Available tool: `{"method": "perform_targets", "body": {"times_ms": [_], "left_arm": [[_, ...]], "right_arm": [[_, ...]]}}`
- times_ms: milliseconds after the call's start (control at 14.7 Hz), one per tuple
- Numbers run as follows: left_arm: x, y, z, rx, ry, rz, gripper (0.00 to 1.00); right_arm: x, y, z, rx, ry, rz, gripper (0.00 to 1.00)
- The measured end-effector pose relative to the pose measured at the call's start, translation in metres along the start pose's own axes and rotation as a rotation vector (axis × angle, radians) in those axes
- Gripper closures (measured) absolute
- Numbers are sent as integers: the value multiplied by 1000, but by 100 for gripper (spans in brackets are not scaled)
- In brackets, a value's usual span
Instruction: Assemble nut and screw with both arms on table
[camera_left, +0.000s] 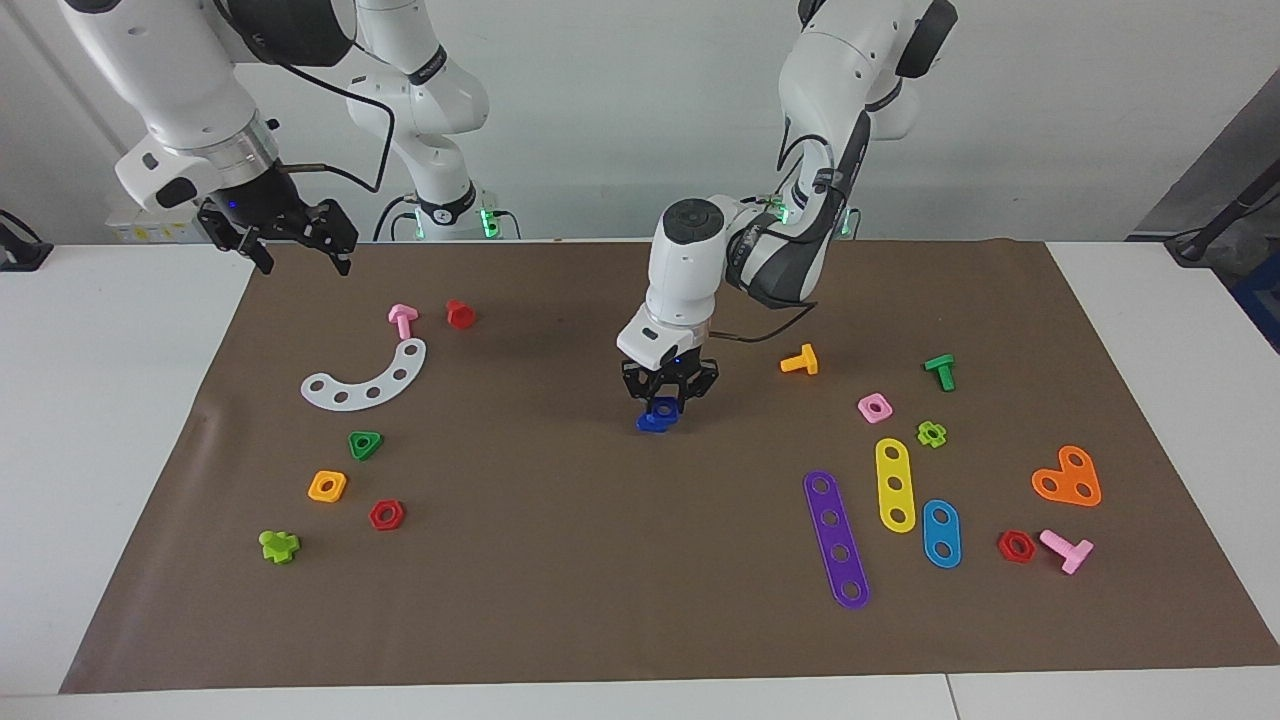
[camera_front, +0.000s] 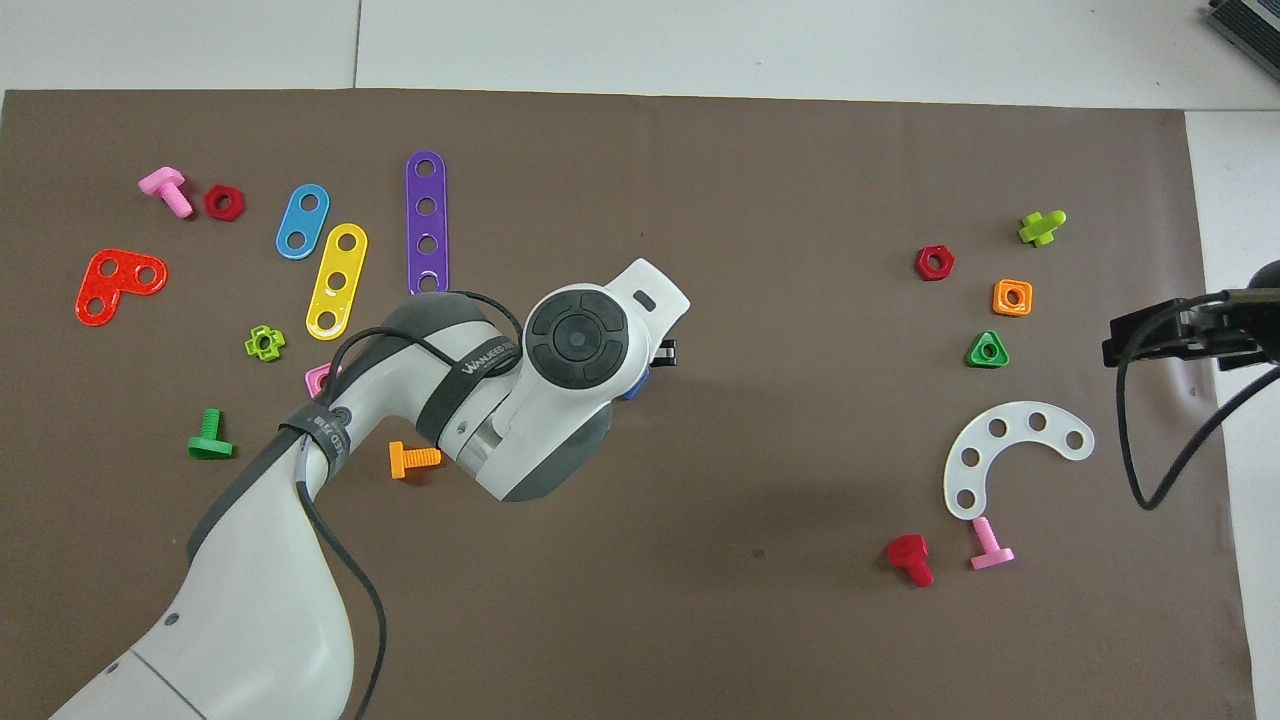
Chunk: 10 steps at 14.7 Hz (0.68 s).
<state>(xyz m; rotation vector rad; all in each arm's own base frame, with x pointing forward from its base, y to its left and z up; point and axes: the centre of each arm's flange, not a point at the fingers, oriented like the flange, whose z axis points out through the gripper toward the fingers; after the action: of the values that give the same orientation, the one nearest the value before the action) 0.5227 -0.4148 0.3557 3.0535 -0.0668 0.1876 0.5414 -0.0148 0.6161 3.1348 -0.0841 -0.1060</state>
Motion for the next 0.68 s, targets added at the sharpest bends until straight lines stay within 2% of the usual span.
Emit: {"method": "perform_targets", "body": {"times_ms": [272, 679], "left_arm": [[0, 1, 0, -3, 3, 1, 54], [-1, 4, -6, 4, -27, -8, 54]], "right_arm": [[0, 0, 0, 0, 0, 0, 0], [0, 0, 0, 0, 0, 0, 0]]}}
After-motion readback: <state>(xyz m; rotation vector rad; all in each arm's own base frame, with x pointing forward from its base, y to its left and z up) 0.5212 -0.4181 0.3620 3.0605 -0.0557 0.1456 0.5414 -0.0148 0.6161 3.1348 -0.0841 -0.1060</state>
